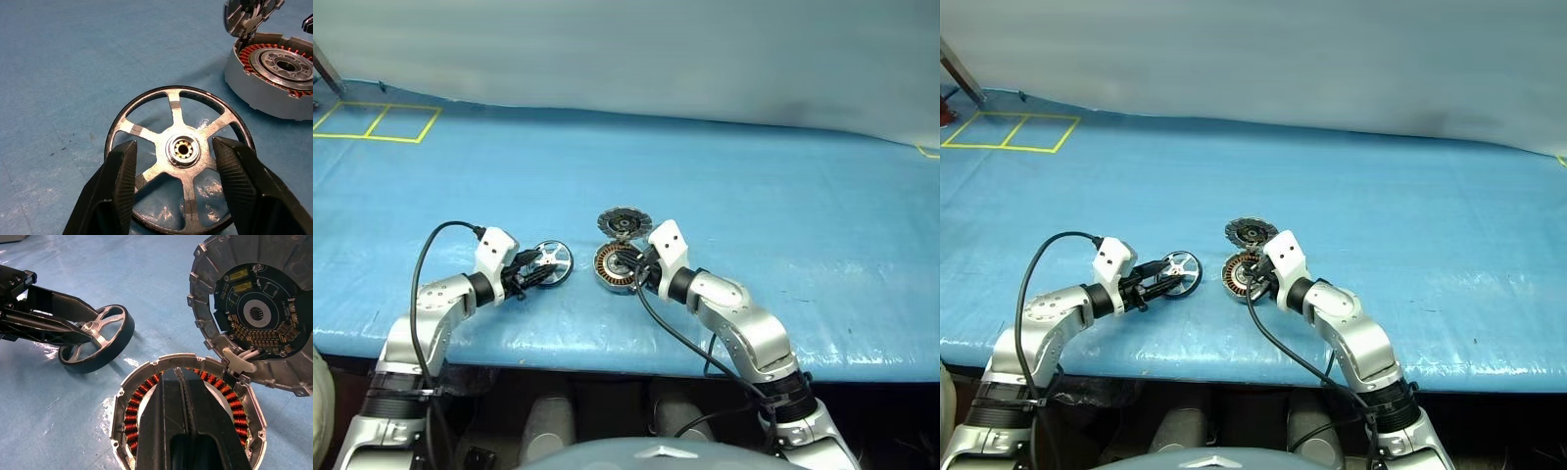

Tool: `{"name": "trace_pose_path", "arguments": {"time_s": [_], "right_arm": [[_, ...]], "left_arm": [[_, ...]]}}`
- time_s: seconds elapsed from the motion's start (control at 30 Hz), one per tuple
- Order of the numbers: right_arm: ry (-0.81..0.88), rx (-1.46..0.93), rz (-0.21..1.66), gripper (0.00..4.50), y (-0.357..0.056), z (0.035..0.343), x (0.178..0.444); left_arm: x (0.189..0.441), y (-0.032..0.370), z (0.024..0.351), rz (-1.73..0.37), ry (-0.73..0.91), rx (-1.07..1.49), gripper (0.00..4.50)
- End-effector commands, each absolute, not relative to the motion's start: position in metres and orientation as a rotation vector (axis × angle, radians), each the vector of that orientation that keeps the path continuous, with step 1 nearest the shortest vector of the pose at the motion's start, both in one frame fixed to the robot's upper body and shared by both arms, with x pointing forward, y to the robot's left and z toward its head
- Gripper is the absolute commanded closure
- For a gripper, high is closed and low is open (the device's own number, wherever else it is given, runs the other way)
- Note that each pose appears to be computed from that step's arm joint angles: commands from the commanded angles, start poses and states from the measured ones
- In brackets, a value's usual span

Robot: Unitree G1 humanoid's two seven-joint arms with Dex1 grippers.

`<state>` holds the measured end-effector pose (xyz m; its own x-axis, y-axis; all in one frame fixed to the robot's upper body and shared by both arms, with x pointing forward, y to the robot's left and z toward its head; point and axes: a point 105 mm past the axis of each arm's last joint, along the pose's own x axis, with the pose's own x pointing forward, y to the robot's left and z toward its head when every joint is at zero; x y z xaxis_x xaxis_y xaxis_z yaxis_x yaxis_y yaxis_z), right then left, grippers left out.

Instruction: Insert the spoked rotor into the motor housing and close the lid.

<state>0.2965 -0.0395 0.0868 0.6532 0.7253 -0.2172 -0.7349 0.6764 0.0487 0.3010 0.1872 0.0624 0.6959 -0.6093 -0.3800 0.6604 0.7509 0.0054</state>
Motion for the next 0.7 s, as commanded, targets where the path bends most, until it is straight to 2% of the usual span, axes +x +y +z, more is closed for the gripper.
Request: {"name": "trace_pose_path", "arguments": {"time_s": [0.03,0.27,0.7], "right_arm": [[0.166,-0.049,0.826,4.50,-0.039,0.100,0.299],[0.164,-0.049,0.827,4.50,-0.038,0.100,0.298],[0.149,-0.017,0.862,4.50,-0.054,0.103,0.290]], "left_arm": [[0.295,0.193,0.045,-0.696,0.461,0.181,2.79],[0.297,0.197,0.052,-0.689,0.428,0.170,2.79],[0.291,0.181,0.089,-0.814,0.338,-0.076,2.79]]}}
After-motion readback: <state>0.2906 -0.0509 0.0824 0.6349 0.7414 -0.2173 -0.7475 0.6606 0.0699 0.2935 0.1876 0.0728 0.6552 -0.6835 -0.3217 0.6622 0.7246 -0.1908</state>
